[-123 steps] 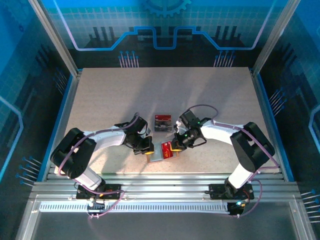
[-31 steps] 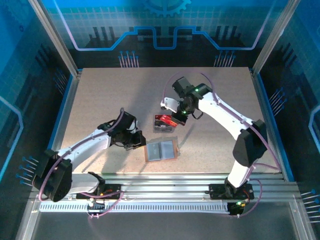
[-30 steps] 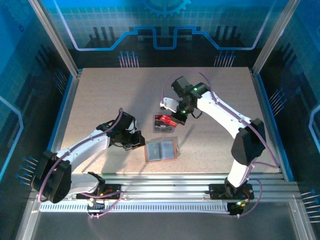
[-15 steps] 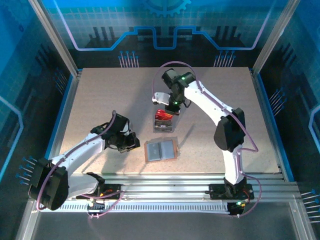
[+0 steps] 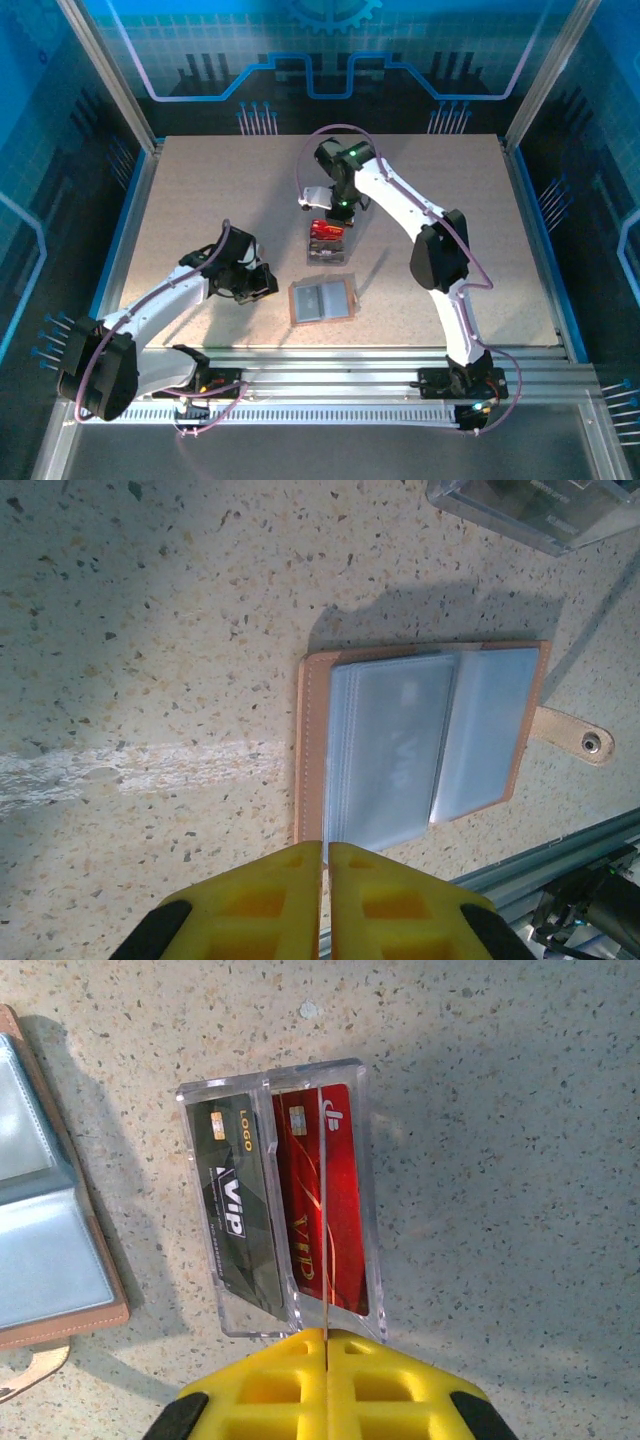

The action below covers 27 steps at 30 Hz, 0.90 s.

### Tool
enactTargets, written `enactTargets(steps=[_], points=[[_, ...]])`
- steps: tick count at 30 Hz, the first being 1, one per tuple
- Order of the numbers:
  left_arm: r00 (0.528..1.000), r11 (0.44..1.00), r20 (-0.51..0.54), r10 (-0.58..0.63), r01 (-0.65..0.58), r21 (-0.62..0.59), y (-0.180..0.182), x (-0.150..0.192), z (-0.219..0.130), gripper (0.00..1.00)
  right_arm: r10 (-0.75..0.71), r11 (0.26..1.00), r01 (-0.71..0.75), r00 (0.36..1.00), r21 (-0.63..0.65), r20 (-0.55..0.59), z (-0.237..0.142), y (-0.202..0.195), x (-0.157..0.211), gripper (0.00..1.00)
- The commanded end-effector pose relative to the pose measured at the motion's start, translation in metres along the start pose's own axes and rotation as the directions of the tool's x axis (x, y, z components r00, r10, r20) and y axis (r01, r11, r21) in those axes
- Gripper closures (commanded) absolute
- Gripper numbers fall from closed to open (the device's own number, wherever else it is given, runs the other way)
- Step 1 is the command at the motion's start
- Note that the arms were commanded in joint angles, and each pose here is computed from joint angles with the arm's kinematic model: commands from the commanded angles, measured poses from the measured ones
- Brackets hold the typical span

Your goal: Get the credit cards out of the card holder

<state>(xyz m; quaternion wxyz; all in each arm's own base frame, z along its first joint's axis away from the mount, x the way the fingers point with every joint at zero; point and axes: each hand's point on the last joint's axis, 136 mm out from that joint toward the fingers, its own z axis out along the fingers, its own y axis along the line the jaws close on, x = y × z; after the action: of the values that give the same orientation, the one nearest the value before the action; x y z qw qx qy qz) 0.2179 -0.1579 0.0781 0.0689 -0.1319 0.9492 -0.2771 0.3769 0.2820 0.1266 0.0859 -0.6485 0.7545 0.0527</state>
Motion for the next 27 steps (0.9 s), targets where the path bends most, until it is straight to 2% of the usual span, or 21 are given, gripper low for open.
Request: enactTargets(steps=[1,19,20,21,24,27], points=[[0.999,1.000,-0.028,0.014,-0.014,-0.005,0.004,0.006,-0.001,0.90,-0.032,0.999,0.031,0.998,-0.019,-0.046,0.006,0.005,0.001,1.00],[1.000,1.000,-0.024,0.007,-0.007,-0.006,0.010,0.007,-0.001,0.90,-0.075,0.992,0.065,0.993,-0.110,-0.086,0.034,0.022,0.003,1.00],[1.000,1.000,-0.021,0.006,-0.006,-0.006,0.010,0.007,-0.002,0.90,-0.077,0.992,0.066,0.993,-0.111,-0.095,0.039,0.021,0.003,0.96],[1.000,1.000,-0.019,0.006,-0.007,-0.004,0.010,0.008,-0.002,0.90,-0.072,0.994,0.063,0.992,-0.086,-0.100,0.039,0.017,0.002,0.90],[1.000,1.000,-0.009,0.008,-0.008,-0.001,0.010,0.007,-0.005,0.90,-0.030,0.999,0.031,0.996,0.012,-0.080,0.032,-0.002,-0.004,0.84],[1.000,1.000,-0.003,0.010,-0.010,0.003,0.009,0.006,-0.006,0.90,0.024,0.990,-0.023,1.000,0.142,-0.008,0.004,-0.022,-0.012,0.82]])
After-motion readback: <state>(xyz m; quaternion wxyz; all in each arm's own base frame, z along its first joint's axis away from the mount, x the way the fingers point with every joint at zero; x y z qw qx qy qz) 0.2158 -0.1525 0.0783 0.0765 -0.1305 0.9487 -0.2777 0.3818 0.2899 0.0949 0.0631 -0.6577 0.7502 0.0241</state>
